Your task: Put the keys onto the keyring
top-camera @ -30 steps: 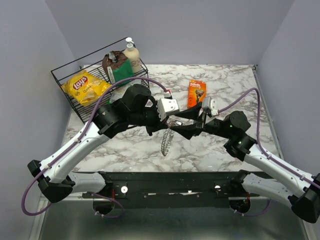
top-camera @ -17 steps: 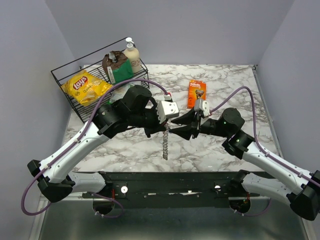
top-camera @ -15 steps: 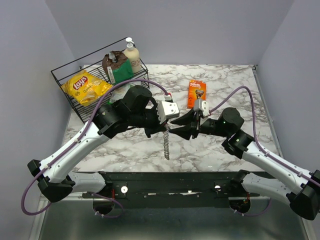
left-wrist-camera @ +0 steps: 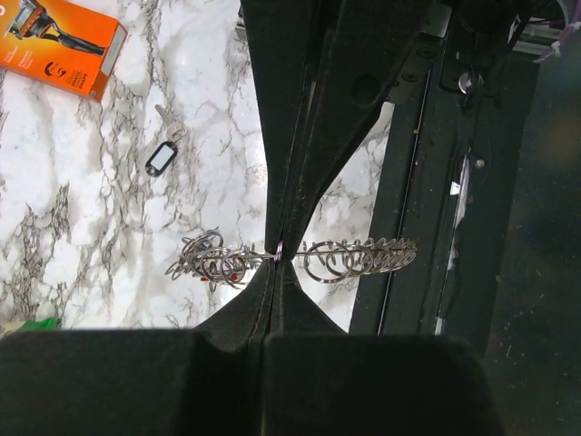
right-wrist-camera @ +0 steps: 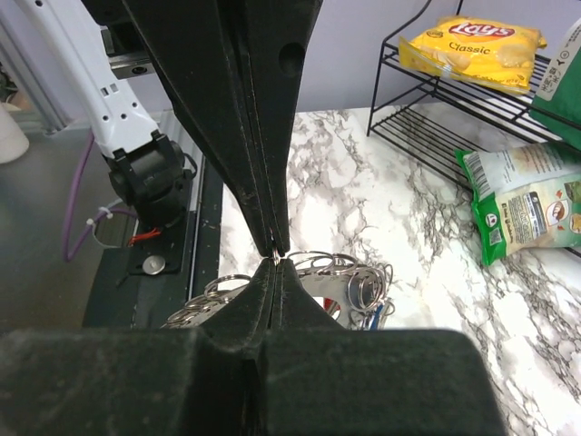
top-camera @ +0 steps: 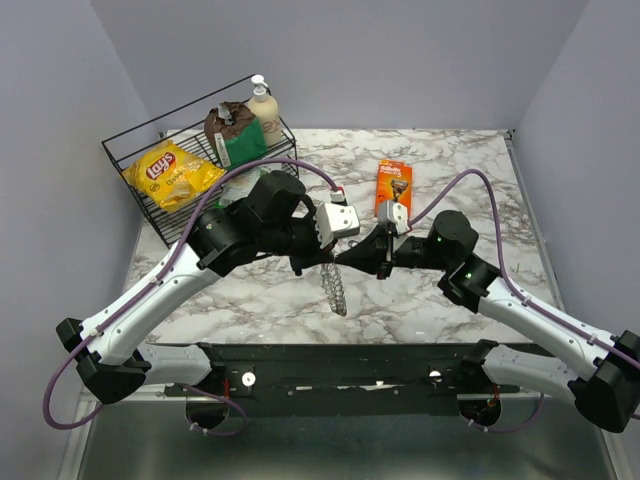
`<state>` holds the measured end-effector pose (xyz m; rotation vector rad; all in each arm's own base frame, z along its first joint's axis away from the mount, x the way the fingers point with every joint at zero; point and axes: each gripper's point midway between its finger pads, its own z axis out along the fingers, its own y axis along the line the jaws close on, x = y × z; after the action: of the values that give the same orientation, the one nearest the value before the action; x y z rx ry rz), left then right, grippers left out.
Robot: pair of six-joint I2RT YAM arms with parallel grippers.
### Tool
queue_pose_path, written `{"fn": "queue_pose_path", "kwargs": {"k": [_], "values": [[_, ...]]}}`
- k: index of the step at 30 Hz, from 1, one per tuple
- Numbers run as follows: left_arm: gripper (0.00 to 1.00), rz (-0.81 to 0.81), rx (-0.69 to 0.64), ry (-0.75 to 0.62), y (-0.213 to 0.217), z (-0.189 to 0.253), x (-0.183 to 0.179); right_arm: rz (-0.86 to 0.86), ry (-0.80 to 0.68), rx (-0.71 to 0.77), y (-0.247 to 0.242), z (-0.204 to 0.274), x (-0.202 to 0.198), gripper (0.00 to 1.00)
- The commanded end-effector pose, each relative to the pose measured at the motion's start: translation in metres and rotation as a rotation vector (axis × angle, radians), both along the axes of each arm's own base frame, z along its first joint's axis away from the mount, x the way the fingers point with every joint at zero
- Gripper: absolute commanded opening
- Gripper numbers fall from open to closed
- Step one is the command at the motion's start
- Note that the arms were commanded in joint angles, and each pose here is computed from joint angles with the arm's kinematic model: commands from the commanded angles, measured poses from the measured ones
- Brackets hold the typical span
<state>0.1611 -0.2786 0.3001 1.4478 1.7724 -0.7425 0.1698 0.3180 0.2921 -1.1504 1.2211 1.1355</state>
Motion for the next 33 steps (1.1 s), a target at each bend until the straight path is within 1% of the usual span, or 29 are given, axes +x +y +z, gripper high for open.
{"fn": "queue_pose_path", "kwargs": {"k": [1,7,8,10,11,13,14,17,20,21,23,24,25,26,27,28,29,30,32,33], "values": [[0.00,-0.036,-0.056,-0.024,-0.009,0.016,-0.003,0.019,-0.033,0.012,0.001,0.010,-0.002,0.01],[0.00,-0.005,-0.086,-0.054,-0.009,0.023,0.002,0.003,-0.049,0.028,-0.001,0.013,-0.002,0.01],[0.04,0.006,-0.092,-0.060,-0.008,0.023,0.003,-0.004,-0.046,0.030,-0.002,0.010,-0.001,0.01],[0.15,0.041,-0.120,-0.096,-0.006,0.026,0.009,-0.031,-0.058,0.066,-0.005,0.018,0.000,0.01],[0.31,0.066,-0.133,-0.097,-0.006,0.027,0.011,-0.042,-0.071,0.079,-0.006,0.021,0.001,0.01],[0.46,0.107,-0.164,-0.121,-0.005,0.029,0.017,-0.054,-0.062,0.110,-0.009,0.026,-0.001,0.01],[0.56,0.116,-0.175,-0.123,-0.005,0.031,0.019,-0.057,-0.064,0.122,-0.010,0.028,-0.002,0.01],[0.64,0.131,-0.244,-0.123,-0.006,0.041,0.020,-0.082,-0.069,0.173,-0.014,0.036,-0.002,0.01],[0.68,0.131,-0.339,-0.118,-0.009,0.055,0.019,-0.105,-0.075,0.242,-0.020,0.045,-0.004,0.01],[0.68,0.144,-0.375,-0.127,-0.008,0.059,0.024,-0.126,-0.070,0.260,-0.022,0.046,-0.002,0.01],[0.70,0.121,-0.445,-0.111,-0.006,0.070,0.017,-0.142,-0.072,0.331,-0.029,0.052,-0.005,0.01],[0.69,0.121,-0.488,-0.127,-0.003,0.076,0.019,-0.161,-0.081,0.403,-0.035,0.065,-0.006,0.01],[0.69,0.107,-0.513,-0.129,-0.002,0.080,0.018,-0.174,-0.084,0.440,-0.039,0.069,-0.006,0.01],[0.69,0.055,-0.551,-0.094,-0.002,0.084,0.007,-0.186,-0.068,0.455,-0.043,0.060,-0.006,0.01],[0.69,0.053,-0.594,-0.107,0.000,0.087,0.012,-0.202,-0.100,0.529,-0.051,0.073,-0.009,0.01],[0.69,0.028,-0.631,-0.115,0.004,0.094,0.006,-0.194,-0.096,0.556,-0.054,0.074,-0.012,0.01],[0.69,-0.032,-0.650,-0.058,0.003,0.088,-0.006,-0.192,-0.098,0.571,-0.056,0.071,-0.014,0.01],[0.70,-0.063,-0.698,-0.089,0.005,0.100,-0.008,-0.174,-0.123,0.607,-0.059,0.078,-0.020,0.01],[0.70,-0.101,-0.729,-0.062,0.009,0.104,-0.013,-0.149,-0.145,0.628,-0.061,0.082,-0.026,0.01],[0.70,-0.162,-0.738,-0.060,0.008,0.104,-0.021,-0.127,-0.169,0.643,-0.062,0.085,-0.032,0.01]]}}
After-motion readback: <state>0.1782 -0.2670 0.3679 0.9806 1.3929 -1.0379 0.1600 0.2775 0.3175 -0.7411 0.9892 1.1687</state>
